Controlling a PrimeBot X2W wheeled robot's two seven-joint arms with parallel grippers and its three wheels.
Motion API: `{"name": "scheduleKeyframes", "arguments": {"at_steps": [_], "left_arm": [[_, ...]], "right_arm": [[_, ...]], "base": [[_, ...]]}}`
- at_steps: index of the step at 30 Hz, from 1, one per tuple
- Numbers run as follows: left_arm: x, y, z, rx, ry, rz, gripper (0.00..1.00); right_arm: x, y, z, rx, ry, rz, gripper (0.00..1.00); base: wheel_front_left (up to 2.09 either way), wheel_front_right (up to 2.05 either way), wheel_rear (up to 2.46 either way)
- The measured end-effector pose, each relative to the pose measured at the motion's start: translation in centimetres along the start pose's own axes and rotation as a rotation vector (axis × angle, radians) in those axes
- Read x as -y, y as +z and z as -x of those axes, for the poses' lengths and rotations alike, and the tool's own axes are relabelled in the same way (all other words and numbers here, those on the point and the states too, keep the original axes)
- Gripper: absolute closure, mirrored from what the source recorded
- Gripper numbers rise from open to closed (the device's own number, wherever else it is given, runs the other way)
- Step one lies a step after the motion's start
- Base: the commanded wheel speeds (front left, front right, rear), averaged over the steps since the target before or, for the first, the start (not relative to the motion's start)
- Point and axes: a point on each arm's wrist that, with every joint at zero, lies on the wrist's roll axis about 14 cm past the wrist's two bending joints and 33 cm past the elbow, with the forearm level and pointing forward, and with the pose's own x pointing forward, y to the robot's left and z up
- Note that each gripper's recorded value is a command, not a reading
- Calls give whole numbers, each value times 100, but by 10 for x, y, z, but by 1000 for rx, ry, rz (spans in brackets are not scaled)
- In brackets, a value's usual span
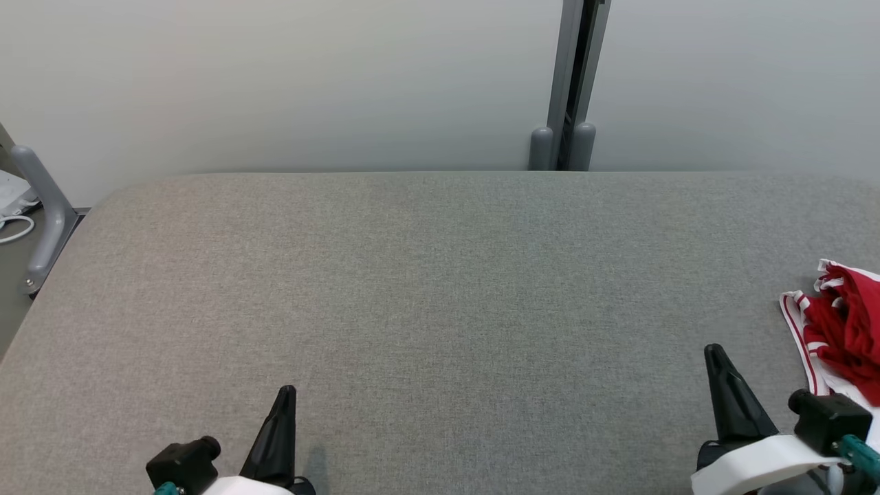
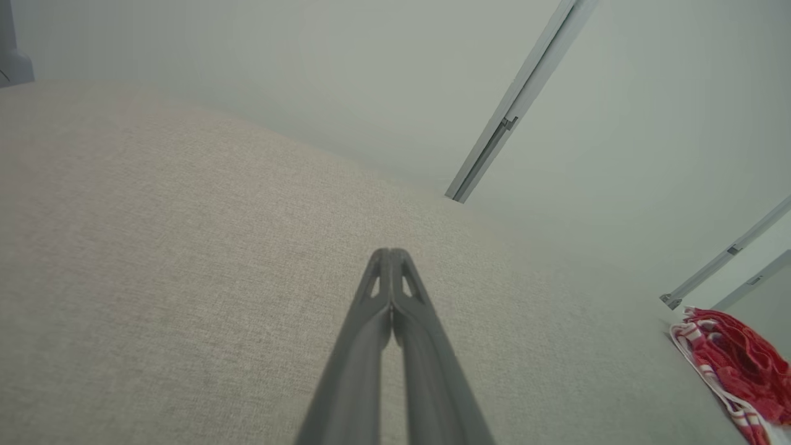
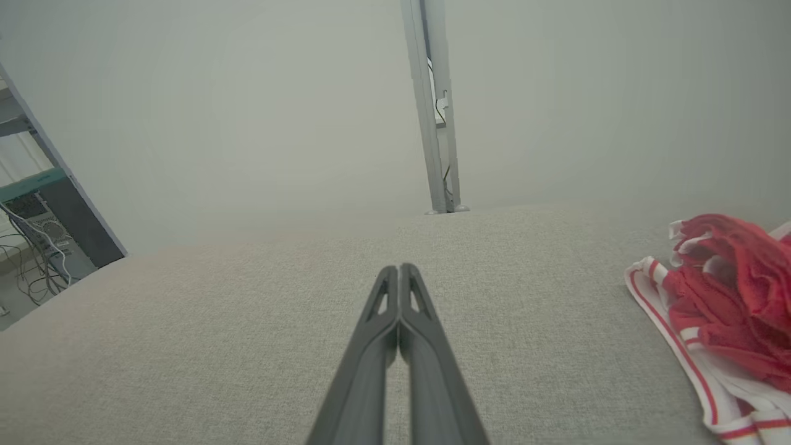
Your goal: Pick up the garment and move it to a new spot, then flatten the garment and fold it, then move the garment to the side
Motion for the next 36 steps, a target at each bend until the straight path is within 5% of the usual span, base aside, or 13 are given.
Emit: {"name": "scheduleKeyframes", "arguments": {"at_steps": [36], "left_arm": [[12,19,-30,9,-8,474,100]], "right_arm": [[63,5,8,4,-215,-598,100]], "base": [[0,0,0]]}}
